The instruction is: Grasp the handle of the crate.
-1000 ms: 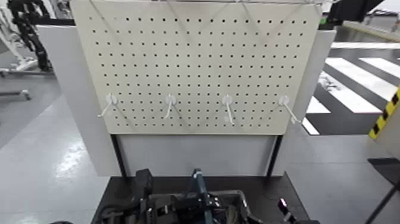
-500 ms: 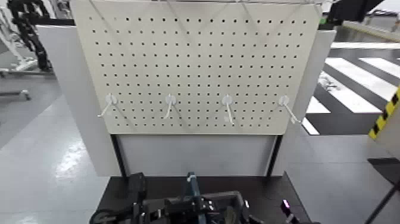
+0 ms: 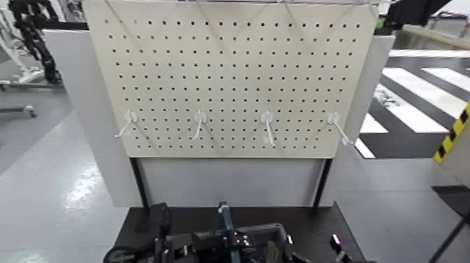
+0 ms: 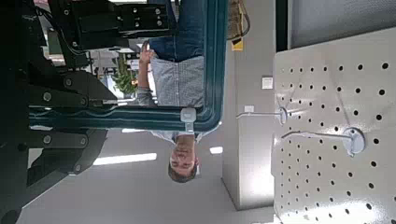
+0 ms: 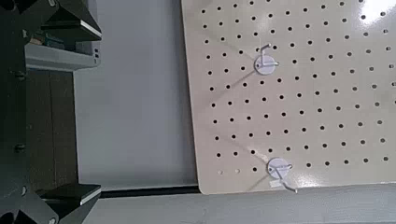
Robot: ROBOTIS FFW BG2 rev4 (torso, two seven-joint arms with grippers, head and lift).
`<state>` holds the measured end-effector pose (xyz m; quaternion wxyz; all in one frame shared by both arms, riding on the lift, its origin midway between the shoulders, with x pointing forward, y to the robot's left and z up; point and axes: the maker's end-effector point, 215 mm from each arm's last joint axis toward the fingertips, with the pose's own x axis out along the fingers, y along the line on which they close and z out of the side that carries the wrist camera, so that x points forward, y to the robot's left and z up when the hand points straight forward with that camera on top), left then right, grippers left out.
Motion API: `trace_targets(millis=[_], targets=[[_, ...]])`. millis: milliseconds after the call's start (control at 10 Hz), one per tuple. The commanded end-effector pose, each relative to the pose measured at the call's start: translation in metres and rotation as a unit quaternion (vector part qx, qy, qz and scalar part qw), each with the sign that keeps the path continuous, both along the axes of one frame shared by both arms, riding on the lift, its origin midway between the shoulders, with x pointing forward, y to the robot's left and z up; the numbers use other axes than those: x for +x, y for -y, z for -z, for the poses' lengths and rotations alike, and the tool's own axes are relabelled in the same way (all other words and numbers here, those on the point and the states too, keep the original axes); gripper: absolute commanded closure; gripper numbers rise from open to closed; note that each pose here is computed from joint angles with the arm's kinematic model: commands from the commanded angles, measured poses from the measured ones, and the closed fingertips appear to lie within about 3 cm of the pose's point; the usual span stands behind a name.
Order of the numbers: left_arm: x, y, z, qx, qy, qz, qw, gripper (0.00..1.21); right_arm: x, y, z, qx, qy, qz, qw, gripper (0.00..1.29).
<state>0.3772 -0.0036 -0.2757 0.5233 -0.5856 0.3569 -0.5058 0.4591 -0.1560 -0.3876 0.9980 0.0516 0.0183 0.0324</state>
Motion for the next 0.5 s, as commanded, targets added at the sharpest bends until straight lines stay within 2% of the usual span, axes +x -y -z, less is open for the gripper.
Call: trace_targets(millis=[100, 500], targets=[[0.001, 0.0, -0.0006, 0.001, 0.001, 0.0, 1.0, 1.18, -0.0001, -0.0005, -0.0007, -0.001, 0.001, 0.001, 1.0, 0.15], [0.0003, 0.0012, -0.0002, -0.001, 0.0, 0.002, 1.0, 1.18, 0.0006, 0.0011, -0.0004, -0.007, -0.002, 0.003, 1.0, 0.15]])
